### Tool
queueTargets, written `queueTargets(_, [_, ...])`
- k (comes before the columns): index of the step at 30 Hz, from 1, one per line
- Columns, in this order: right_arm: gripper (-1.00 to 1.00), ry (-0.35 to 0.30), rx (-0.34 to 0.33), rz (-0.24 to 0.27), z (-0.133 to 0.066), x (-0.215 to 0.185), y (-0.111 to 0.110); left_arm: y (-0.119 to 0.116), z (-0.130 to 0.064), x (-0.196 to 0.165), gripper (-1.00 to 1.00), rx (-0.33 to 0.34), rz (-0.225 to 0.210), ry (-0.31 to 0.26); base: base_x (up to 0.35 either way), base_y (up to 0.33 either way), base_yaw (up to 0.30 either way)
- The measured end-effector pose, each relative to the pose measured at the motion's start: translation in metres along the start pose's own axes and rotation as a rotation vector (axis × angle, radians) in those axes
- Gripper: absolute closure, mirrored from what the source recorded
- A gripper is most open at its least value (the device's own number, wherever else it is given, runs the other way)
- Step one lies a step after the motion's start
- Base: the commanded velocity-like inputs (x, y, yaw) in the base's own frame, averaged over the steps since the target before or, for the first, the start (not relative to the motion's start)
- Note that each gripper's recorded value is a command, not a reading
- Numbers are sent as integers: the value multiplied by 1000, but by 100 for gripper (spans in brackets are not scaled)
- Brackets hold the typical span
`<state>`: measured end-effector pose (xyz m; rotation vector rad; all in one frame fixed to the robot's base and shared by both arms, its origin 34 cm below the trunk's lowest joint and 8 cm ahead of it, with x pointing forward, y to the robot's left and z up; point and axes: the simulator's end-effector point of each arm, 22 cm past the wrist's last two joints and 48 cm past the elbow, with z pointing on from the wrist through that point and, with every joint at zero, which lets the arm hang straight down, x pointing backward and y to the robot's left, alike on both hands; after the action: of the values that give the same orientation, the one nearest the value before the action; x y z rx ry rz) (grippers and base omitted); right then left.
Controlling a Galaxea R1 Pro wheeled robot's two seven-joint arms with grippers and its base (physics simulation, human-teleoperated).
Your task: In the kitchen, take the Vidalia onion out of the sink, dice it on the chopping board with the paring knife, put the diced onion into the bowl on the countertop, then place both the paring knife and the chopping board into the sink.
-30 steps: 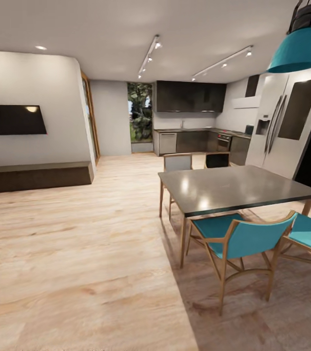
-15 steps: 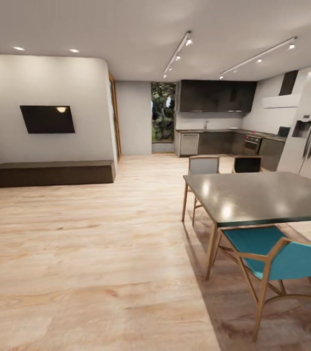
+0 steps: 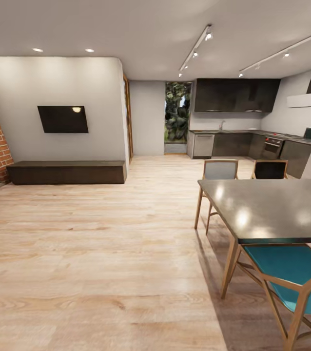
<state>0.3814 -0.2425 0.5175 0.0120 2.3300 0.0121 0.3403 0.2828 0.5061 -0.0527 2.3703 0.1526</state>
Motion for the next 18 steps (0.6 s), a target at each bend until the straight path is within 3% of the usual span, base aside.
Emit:
queueTargets(10, [-100, -1, 1, 0, 0, 0, 0, 0, 0, 0, -100, -1, 0, 0, 308, -63, 12])
queueTargets(18, [-100, -2, 0, 0, 0, 0, 0, 0, 0, 0, -100, -1, 0, 0, 312, -4, 204])
